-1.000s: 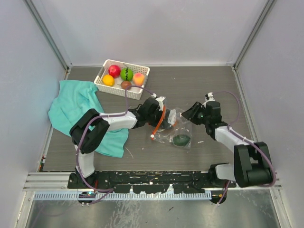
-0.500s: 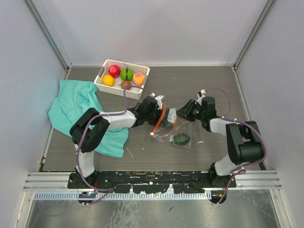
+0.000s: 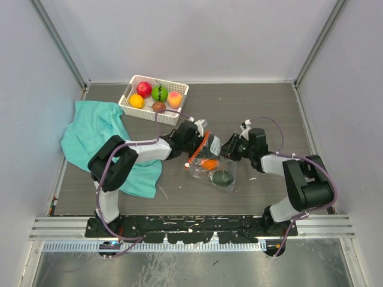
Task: Open the zip-top bag and remove the fake food
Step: Pick up the fake fruit from the zipper food storage bag.
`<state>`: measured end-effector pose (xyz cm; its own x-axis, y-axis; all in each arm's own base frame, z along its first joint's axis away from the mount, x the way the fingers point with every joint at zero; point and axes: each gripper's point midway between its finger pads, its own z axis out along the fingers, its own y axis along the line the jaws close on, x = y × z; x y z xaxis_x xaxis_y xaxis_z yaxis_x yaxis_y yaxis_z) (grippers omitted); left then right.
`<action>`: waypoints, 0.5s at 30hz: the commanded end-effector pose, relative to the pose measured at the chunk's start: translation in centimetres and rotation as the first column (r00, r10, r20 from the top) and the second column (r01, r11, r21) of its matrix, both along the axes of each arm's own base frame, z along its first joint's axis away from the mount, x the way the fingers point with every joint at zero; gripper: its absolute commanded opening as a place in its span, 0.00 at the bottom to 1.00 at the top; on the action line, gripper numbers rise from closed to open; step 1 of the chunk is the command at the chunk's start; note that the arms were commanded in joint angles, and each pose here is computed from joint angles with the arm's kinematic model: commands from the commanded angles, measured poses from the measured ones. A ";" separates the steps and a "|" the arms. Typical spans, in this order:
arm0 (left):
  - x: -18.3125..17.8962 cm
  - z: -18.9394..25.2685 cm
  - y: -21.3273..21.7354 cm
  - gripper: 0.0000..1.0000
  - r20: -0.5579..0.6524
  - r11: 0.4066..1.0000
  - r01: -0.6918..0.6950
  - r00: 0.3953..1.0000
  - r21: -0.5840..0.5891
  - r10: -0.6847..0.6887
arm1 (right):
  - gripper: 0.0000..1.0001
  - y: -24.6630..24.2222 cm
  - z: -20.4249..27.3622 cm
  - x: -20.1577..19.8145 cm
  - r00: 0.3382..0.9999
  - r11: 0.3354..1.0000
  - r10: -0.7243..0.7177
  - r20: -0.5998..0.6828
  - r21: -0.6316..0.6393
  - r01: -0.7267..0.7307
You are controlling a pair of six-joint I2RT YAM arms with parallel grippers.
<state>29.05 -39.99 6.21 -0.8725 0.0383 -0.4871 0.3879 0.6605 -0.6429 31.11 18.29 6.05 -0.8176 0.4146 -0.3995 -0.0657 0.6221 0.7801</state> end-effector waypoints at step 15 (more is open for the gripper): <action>-5.7 2.9 3.3 0.86 0.019 0.991 0.135 0.991 0.022 -0.136 | 0.27 1.9 2.3 -3.1 0.994 0.996 0.075 0.083 0.039 -0.078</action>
